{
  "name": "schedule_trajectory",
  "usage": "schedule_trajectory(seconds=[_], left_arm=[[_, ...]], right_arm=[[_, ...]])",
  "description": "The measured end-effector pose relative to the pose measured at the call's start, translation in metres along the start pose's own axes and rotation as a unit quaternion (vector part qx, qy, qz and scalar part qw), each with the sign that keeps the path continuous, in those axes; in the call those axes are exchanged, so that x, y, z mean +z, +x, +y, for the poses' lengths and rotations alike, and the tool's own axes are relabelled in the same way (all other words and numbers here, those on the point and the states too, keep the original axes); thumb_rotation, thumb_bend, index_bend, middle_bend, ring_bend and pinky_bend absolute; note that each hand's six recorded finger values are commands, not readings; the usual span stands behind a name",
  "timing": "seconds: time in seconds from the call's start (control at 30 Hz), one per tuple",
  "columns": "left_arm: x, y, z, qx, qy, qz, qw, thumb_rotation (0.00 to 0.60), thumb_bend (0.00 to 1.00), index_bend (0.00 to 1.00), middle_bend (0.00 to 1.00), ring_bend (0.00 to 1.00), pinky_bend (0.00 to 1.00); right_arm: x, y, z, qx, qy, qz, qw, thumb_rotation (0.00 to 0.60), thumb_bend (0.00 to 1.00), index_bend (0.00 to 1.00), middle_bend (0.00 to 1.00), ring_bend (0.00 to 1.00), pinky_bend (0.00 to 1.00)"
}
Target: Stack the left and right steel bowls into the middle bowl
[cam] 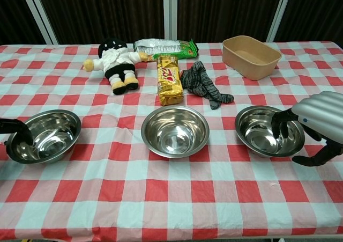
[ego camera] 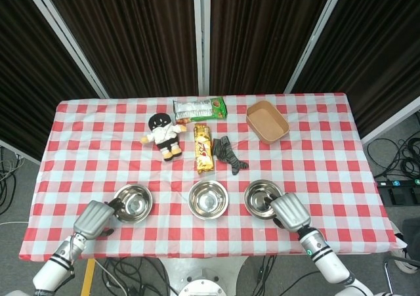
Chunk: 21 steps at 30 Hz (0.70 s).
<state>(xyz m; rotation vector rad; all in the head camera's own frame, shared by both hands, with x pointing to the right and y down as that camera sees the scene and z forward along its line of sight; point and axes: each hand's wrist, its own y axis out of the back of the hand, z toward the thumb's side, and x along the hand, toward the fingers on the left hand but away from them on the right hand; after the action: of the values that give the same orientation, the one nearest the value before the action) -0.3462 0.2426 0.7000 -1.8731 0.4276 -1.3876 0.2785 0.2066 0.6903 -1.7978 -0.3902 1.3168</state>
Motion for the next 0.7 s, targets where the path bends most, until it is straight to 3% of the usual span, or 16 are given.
schedule_trajectory(seconds=[0.7], left_arm=[[0.010,0.020,-0.003,0.031,-0.004,-0.004,0.9995,0.600,0.23,0.49,0.51,0.80,0.88]], right_arm=[[-0.006,0.001,0.016,-0.016,-0.041,-0.013,0.9990,0.600,0.16,0.44,0.46,0.70,0.68]])
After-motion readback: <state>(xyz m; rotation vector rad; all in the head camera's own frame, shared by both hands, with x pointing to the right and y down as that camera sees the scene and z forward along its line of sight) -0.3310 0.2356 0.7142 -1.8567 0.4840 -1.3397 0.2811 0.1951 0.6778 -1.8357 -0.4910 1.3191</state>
